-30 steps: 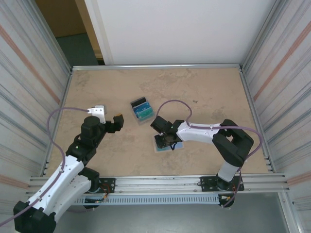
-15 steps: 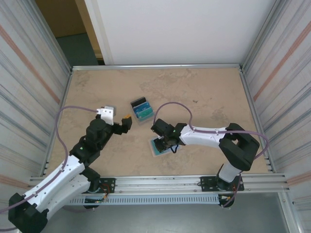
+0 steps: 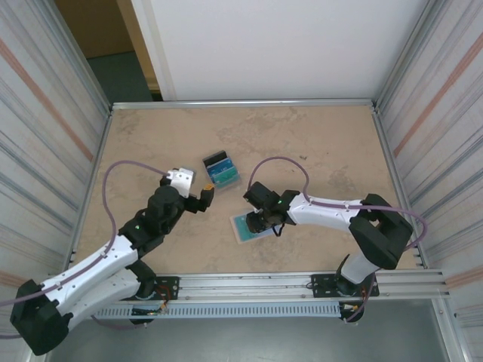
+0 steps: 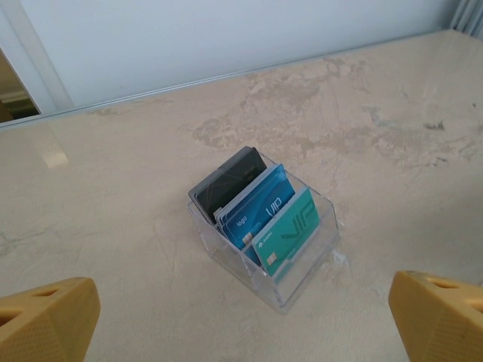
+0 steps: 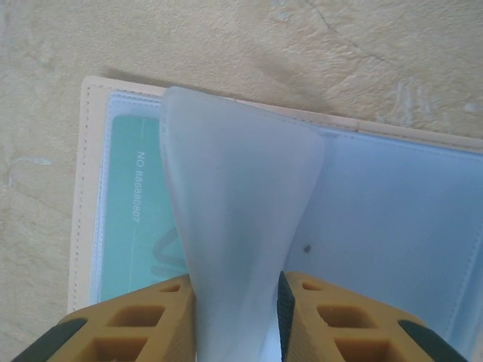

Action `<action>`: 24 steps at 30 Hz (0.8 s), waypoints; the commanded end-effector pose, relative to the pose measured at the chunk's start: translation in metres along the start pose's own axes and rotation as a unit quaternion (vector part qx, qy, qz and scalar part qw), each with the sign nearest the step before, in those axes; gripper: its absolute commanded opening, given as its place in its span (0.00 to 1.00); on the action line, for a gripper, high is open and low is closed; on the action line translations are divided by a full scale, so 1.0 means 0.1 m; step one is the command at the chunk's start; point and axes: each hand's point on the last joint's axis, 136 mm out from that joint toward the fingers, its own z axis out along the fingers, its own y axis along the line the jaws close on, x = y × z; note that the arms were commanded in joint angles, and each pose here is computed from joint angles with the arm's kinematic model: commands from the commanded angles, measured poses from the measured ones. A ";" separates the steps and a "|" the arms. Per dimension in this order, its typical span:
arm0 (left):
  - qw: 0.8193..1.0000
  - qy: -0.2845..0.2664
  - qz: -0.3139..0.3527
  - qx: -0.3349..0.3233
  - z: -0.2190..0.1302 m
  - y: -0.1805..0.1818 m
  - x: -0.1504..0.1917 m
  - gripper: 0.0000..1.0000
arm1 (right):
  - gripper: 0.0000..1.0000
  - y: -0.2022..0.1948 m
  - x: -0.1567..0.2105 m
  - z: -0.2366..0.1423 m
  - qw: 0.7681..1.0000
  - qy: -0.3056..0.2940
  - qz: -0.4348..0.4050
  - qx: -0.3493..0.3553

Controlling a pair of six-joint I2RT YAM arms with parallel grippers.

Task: Take the credit cards out of the card holder

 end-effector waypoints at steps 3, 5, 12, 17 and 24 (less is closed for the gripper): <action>0.999 -0.006 0.041 -0.010 0.03 -0.10 -0.13 0.99 | 0.32 -0.16 -0.02 -0.08 0.999 -0.012 0.034 0.009; 0.998 0.007 0.057 -0.009 0.05 -0.17 -0.07 0.99 | 0.32 -0.22 -0.01 -0.08 0.999 -0.012 0.046 0.009; 0.994 0.059 0.087 0.006 0.15 -0.43 0.20 0.99 | 0.30 -0.36 0.00 -0.12 0.996 -0.023 0.083 0.004; 0.990 0.096 0.102 0.019 0.21 -0.65 0.44 0.99 | 0.29 -0.46 -0.02 -0.18 0.993 -0.033 0.109 0.002; 0.981 0.133 0.139 0.026 0.28 -0.92 0.75 0.99 | 0.30 -0.59 -0.08 -0.35 0.986 -0.063 0.154 -0.015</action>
